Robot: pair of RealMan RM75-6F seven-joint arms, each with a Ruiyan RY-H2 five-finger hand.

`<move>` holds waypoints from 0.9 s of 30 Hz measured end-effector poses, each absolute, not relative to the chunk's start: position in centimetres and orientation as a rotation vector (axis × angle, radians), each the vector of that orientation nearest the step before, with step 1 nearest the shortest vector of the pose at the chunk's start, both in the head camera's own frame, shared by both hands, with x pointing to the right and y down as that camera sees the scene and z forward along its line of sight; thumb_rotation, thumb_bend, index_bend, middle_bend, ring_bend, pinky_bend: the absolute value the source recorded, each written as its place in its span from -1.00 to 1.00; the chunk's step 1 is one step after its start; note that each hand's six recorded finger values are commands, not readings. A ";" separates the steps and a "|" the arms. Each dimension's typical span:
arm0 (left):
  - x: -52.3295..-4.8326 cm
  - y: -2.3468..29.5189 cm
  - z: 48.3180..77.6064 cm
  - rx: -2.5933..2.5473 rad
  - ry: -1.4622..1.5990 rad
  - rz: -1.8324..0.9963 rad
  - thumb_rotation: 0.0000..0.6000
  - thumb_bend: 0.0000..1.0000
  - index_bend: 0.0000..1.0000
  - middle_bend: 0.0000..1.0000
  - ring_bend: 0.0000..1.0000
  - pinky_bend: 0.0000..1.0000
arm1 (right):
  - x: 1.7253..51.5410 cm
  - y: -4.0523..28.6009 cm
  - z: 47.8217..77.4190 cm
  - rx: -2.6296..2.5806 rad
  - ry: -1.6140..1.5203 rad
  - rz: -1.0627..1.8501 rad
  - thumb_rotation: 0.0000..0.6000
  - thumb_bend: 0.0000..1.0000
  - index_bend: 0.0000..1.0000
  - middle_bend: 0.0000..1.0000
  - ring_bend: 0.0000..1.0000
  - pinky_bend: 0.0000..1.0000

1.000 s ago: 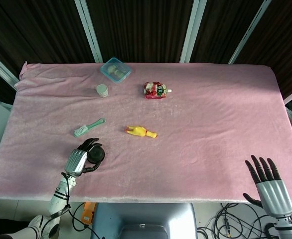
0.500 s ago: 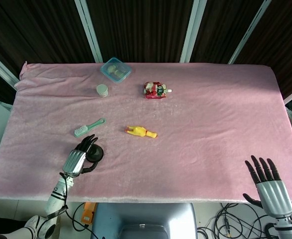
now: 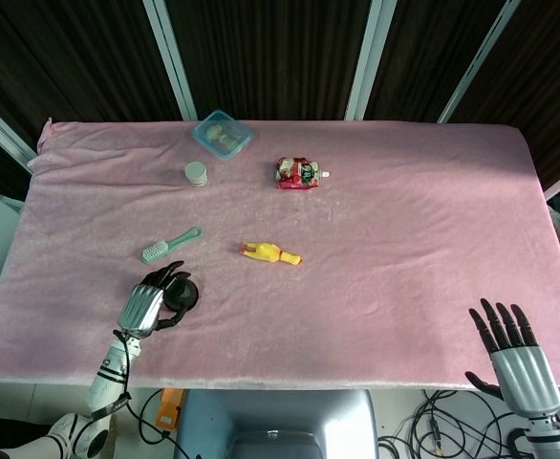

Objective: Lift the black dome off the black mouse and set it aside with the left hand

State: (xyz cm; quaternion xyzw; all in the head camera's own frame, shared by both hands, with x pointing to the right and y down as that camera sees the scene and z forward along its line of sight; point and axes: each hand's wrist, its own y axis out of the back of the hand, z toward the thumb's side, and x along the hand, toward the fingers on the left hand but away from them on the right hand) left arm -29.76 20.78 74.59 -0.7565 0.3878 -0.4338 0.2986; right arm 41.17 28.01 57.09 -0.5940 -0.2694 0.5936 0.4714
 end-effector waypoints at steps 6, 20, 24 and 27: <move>-29.7 20.8 74.6 -1.995 1.024 -1.154 1.00 -0.34 -0.34 -0.52 -0.39 -0.25 | 41.2 28.0 57.1 -1.456 -0.659 1.452 1.00 -0.79 -1.00 -1.00 -1.00 -0.70; -29.4 20.3 73.1 -1.945 1.036 -1.078 1.00 -0.33 -0.32 -0.44 -0.29 -0.14 | 41.2 28.0 57.1 -1.455 -0.656 1.455 1.00 -0.79 -1.00 -1.00 -1.00 -0.70; -29.6 20.0 72.2 -1.936 1.051 -1.048 1.00 -0.34 -0.32 -0.43 -0.29 -0.12 | 41.2 28.0 57.2 -1.455 -0.652 1.459 1.00 -0.79 -1.00 -1.00 -1.00 -0.70; -30.2 19.7 71.6 -1.906 1.044 -1.050 1.00 -0.34 -0.32 -0.43 -0.29 -0.11 | 41.2 28.0 57.2 -1.456 -0.654 1.459 1.00 -0.79 -1.00 -1.00 -1.00 -0.70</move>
